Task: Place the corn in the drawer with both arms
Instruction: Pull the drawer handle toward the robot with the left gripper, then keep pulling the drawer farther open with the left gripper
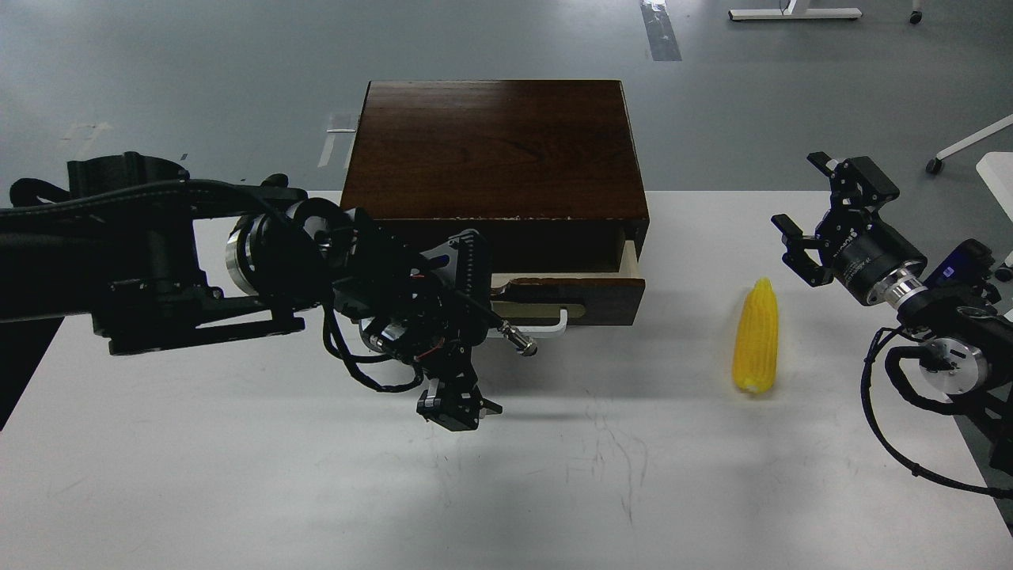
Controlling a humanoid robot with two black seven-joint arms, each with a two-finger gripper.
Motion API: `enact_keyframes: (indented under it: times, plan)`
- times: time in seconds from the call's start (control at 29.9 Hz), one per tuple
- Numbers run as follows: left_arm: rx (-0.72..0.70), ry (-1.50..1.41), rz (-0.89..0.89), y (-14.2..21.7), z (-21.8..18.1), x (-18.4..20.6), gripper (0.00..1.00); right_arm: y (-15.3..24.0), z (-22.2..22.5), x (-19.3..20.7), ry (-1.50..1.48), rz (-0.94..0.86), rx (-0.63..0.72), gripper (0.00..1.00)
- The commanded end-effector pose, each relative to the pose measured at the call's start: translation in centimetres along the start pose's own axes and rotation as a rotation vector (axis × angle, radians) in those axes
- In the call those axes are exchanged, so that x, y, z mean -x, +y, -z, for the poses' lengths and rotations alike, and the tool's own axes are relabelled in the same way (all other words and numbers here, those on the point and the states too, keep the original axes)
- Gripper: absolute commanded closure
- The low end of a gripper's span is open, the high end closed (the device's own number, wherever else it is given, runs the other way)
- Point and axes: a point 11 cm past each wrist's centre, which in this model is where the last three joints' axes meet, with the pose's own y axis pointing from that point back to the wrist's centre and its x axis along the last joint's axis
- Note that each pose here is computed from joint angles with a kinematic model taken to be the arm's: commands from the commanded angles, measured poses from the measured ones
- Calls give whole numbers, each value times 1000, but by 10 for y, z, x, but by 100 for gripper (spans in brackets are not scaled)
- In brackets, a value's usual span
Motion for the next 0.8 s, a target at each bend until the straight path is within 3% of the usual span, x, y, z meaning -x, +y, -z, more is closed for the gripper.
enact_keyframes:
  times: [0.0,0.77]
  plan:
    - [8,11,24,-5,-1,8,2,0,0,0,0,0,0,0]
    - [-62,-66,63,-5,8,6,4,4,-7,-1,-6,-5,13,0]
